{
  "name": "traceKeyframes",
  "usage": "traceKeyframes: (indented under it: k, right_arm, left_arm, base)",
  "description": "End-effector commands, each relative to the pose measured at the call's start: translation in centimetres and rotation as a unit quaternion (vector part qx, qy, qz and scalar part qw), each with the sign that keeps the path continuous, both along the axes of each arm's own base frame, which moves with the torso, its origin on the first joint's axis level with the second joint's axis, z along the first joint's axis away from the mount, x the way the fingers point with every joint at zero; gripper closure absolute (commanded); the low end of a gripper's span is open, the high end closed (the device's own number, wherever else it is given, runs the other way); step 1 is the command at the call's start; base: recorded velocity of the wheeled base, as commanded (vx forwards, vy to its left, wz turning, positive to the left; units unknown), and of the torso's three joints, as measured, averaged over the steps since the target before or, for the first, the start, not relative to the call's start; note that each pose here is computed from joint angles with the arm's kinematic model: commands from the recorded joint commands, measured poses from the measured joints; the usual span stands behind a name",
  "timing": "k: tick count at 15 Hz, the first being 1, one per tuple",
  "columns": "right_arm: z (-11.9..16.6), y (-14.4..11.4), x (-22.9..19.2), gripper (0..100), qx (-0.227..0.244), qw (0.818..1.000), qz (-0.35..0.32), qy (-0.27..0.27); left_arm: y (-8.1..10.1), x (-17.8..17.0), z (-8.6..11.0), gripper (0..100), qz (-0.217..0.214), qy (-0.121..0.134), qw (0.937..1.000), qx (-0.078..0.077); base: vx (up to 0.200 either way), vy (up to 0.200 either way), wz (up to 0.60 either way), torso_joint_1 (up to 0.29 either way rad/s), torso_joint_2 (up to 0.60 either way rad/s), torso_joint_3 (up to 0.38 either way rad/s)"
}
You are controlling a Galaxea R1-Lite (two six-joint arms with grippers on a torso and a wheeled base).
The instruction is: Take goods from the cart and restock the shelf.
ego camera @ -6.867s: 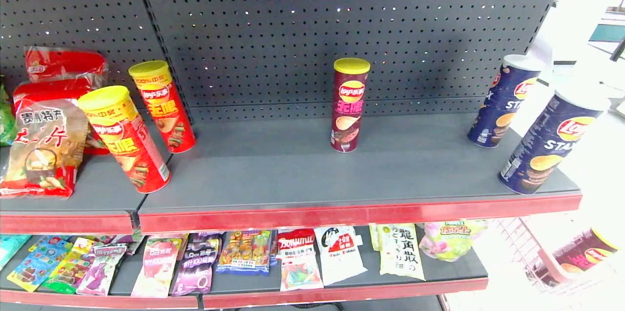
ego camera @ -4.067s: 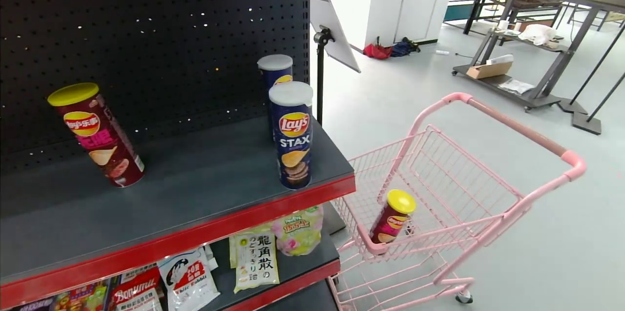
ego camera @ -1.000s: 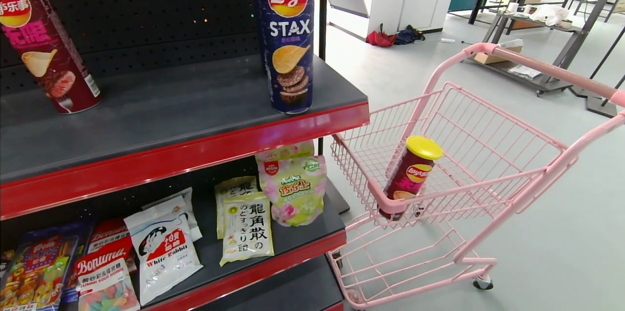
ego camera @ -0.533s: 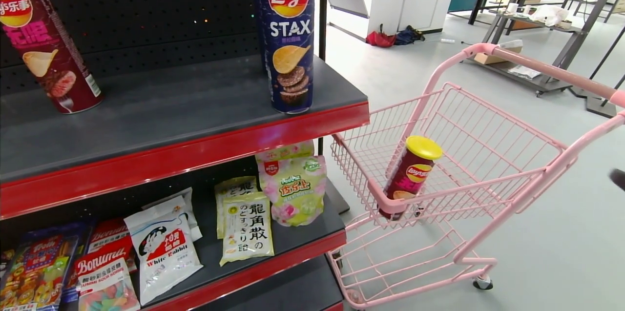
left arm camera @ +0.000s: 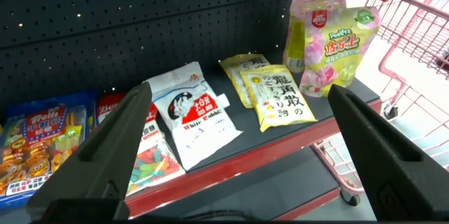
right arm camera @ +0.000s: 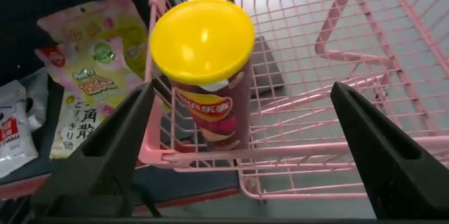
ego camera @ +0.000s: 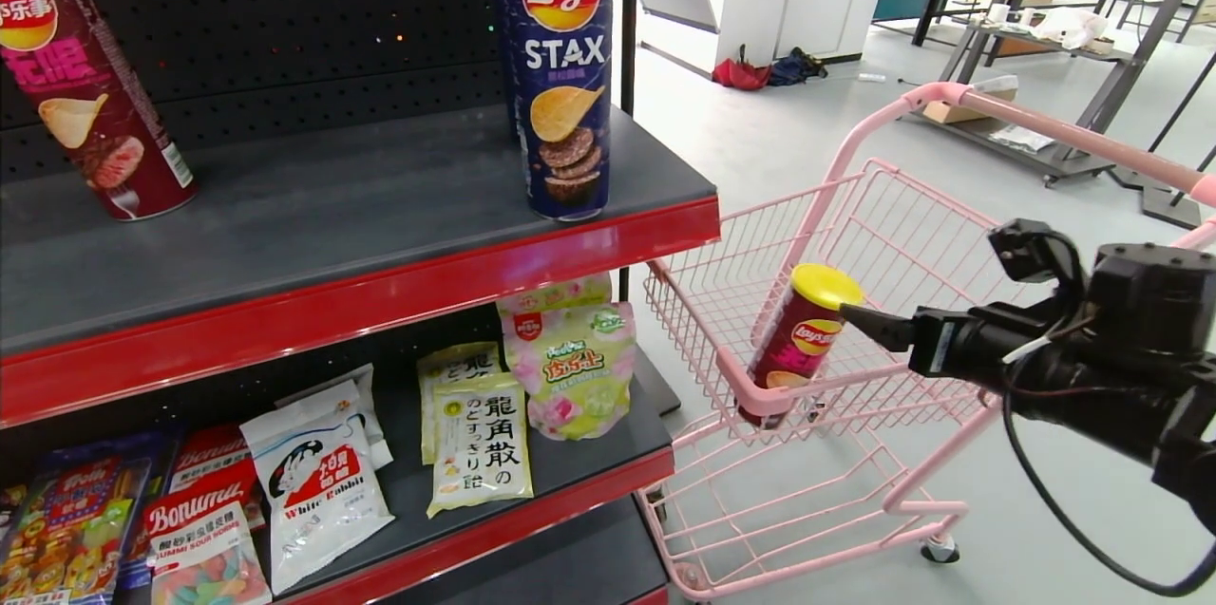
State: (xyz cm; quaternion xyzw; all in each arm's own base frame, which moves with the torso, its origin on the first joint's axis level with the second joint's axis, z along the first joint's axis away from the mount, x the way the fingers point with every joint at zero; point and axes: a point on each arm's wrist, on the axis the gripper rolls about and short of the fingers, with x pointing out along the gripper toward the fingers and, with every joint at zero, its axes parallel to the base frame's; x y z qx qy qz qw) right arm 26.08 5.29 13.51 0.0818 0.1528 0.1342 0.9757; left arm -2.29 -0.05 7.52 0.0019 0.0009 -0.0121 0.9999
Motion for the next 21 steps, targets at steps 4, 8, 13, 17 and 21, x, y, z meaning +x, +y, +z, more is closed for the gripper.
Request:
traceKeyframes:
  k: [4,8,13,17,21]
  right_arm:
    - [-4.9,2.6,2.7,0,-0.002,0.999,0.03,0.041]
    - [-5.2,2.8,4.2,0,0.0,0.999,0.025,0.029]
    - [-5.3,3.4,6.4,0,0.001,1.0,0.02,0.014]
    - [-5.2,3.8,8.2,0,0.002,1.0,0.011,-0.005]
    - [-5.8,4.1,8.8,0,-0.006,1.0,0.013,-0.002]
  left_arm:
    - [0.0,0.0,0.0,0,0.0,0.001,1.0,0.0]
    - [0.0,0.0,0.0,0,0.0,0.001,1.0,0.0]
    - [0.0,0.0,0.0,0,0.001,0.001,1.0,0.002]
    - [0.0,0.0,0.0,0,0.004,0.0,1.0,0.002]
    - [0.0,0.0,0.0,0,0.004,0.0,1.0,0.002]
  base:
    - [0.0,0.0,0.0,0.0,0.0,0.0]
    - [0.0,0.0,0.0,0.0,0.0,0.0]
    - [0.0,0.0,0.0,0.0,0.0,0.0]
    - [0.0,0.0,0.0,0.0,0.0,0.0]
    - [0.0,0.0,0.0,0.0,0.0,0.0]
